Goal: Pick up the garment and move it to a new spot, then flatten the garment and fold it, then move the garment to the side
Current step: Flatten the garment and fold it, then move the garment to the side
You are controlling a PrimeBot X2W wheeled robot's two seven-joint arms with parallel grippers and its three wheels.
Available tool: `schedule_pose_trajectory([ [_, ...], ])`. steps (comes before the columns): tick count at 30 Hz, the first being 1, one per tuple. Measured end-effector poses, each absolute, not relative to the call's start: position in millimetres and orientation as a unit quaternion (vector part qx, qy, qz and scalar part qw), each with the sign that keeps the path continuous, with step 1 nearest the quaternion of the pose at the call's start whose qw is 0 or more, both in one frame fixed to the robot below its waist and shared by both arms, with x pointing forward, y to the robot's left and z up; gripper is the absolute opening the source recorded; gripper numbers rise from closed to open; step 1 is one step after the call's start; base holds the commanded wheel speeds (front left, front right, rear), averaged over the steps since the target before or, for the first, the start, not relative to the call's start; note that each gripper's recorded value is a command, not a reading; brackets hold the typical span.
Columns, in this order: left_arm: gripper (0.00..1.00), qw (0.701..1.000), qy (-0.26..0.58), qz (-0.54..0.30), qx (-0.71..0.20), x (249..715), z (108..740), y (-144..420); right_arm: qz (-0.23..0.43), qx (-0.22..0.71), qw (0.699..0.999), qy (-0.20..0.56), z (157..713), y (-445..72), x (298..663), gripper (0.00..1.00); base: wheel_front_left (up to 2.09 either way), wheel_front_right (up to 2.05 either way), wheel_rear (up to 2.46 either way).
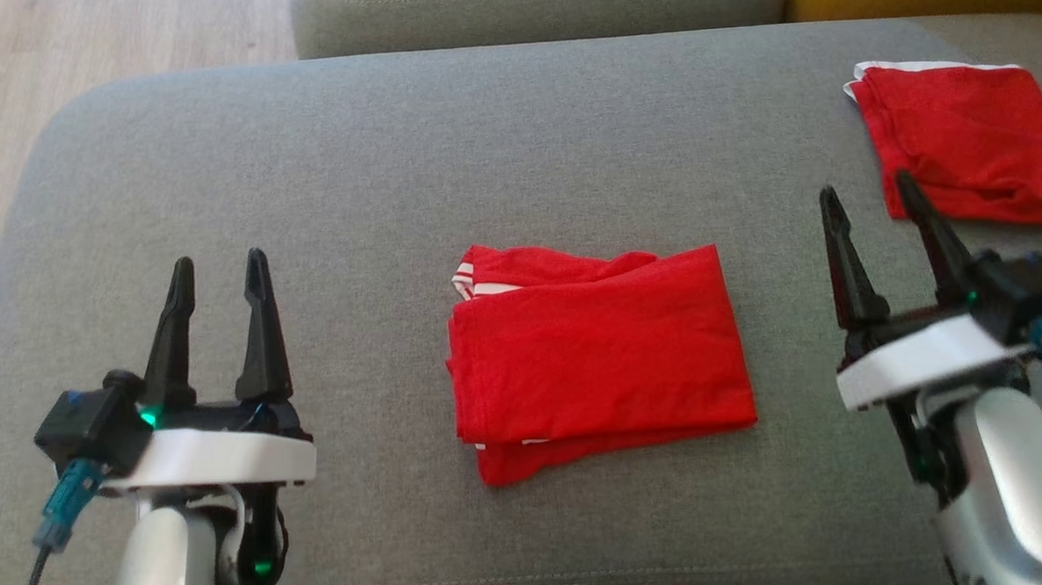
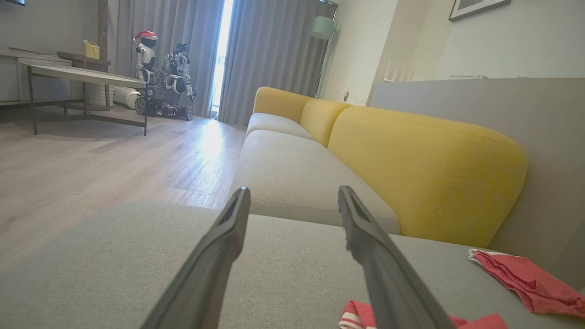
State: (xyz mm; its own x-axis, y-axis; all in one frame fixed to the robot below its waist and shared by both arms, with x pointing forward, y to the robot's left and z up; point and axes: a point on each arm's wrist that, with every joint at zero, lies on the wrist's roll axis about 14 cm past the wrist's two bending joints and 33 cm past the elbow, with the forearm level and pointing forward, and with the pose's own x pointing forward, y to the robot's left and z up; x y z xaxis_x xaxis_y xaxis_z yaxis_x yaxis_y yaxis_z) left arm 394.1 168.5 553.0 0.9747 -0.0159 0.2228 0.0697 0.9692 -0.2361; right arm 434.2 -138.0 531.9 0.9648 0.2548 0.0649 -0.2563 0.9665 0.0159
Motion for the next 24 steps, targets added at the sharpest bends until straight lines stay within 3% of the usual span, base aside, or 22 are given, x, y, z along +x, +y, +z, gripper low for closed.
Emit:
schedule_pose_trajectory([
  [9, 1.00, 0.985, -0.108, -0.030, -0.128, 395, 553, 158, 0.103, -0.012, 0.994, -0.040, 519, -149, 416, 1.00, 0.00, 0.00, 0.00],
  [24, 1.00, 0.988, -0.086, -0.024, -0.123, 397, 538, 158, 0.078, -0.020, 0.996, -0.028, 503, -158, 419, 1.00, 0.00, 0.00, 0.00],
])
